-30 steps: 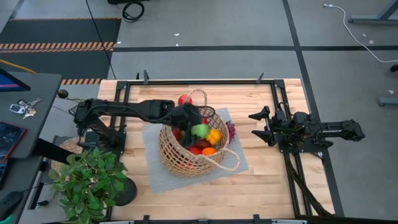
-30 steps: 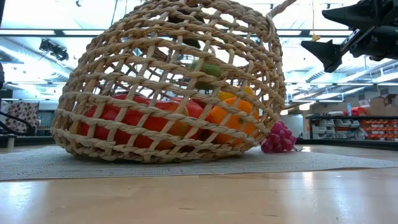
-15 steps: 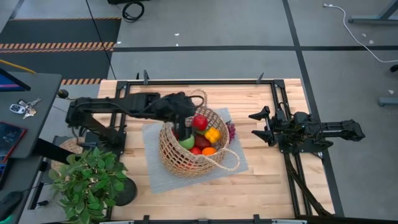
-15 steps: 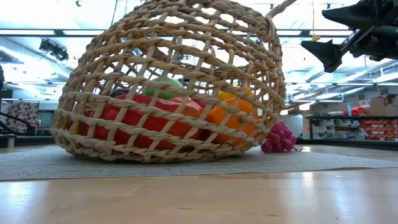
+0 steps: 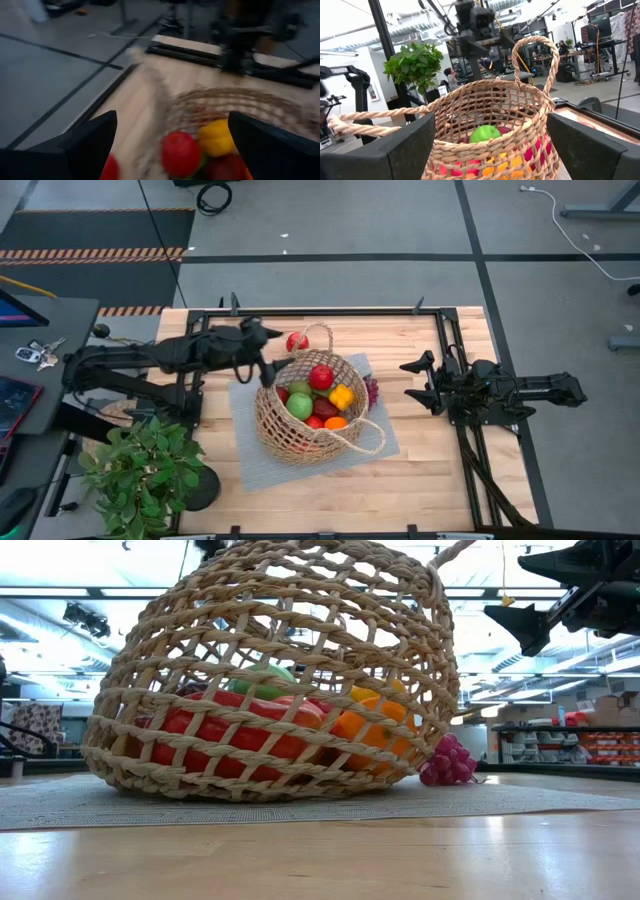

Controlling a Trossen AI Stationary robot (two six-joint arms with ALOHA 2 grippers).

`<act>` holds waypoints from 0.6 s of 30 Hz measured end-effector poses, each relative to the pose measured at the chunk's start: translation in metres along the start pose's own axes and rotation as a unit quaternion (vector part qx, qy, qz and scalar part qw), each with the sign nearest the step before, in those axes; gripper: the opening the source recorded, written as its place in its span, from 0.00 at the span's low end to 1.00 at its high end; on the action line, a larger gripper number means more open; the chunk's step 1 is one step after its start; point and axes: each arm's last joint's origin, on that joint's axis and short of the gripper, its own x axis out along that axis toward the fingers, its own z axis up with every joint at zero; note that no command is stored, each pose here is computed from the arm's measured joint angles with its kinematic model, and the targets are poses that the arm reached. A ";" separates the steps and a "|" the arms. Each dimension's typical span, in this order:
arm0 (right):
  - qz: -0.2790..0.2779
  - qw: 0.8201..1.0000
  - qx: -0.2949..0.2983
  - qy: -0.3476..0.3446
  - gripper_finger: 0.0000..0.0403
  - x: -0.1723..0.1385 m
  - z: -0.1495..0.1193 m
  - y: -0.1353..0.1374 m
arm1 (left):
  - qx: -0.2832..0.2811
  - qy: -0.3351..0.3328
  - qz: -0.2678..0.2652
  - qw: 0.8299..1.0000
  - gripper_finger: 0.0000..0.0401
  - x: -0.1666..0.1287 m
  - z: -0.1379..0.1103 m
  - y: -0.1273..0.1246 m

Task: Build produce basket
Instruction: Put the red apple into the basket

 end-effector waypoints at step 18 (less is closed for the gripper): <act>0.000 1.000 0.000 0.001 0.95 0.000 0.000 0.000 | -0.147 0.101 0.214 0.960 0.96 0.037 -0.080 0.106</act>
